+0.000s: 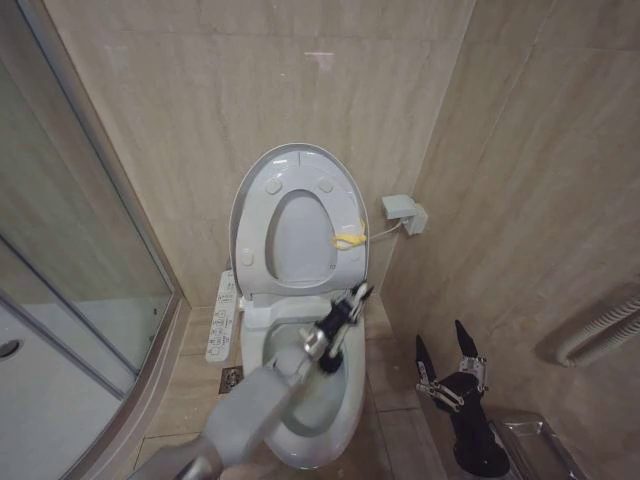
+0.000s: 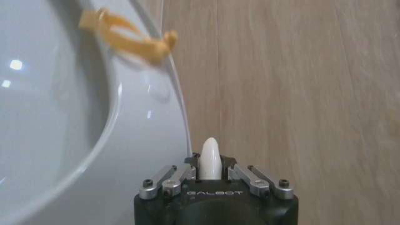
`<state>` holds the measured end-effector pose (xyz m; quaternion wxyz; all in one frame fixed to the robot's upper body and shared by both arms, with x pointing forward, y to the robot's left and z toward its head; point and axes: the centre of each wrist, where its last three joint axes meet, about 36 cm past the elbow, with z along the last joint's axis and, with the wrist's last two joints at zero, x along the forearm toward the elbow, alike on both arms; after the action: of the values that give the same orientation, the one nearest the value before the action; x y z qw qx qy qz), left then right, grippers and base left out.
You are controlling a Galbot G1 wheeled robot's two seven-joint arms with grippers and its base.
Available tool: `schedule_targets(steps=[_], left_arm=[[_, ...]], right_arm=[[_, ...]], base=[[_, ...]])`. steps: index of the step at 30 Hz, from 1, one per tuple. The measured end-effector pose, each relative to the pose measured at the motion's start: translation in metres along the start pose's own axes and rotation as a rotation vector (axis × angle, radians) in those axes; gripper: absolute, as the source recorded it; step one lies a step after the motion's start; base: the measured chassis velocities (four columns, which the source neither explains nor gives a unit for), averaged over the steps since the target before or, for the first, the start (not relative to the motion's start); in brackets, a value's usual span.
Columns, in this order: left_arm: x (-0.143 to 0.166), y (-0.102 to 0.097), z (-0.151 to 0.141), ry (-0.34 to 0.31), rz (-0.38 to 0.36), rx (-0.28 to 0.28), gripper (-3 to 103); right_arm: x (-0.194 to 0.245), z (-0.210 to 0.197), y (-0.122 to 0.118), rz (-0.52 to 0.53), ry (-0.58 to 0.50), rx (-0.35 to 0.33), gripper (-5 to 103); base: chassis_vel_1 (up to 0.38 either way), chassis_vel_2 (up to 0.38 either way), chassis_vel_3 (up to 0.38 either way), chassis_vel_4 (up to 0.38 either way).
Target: Open the toilet lid, clean the toilet bowl with a toilet brush, close the toilet lid, and flush.
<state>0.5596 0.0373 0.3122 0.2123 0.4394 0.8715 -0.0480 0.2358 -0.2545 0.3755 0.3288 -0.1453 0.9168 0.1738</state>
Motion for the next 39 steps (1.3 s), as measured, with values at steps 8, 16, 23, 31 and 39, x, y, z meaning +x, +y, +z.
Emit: schedule_targets(steps=[8,16,23,31,39], left_arm=[[0.063,0.009,0.031,0.133,-0.029,-0.009,23],[0.036,0.006,0.014,0.066,-0.013,-0.005,23],[0.066,0.000,0.029,0.132,-0.006,-0.002,23],[0.036,0.000,0.005,0.053,0.034,-0.006,23],[0.083,0.014,0.031,0.175,0.050,-0.026,23]], right_arm=[[0.002,0.003,0.002,-0.001,0.003,-0.006,100],[0.001,0.003,0.003,0.000,-0.003,-0.007,100],[0.003,0.002,0.006,0.001,0.002,-0.009,100],[0.002,0.001,0.005,0.003,-0.002,-0.004,100],[0.004,0.001,0.004,0.005,0.005,-0.002,100]], base=[[0.000,0.000,0.000,0.000],[0.000,0.000,0.000,0.000],[0.000,0.000,0.000,0.000],[0.000,0.000,0.000,0.000],[0.000,0.000,0.000,0.000]])
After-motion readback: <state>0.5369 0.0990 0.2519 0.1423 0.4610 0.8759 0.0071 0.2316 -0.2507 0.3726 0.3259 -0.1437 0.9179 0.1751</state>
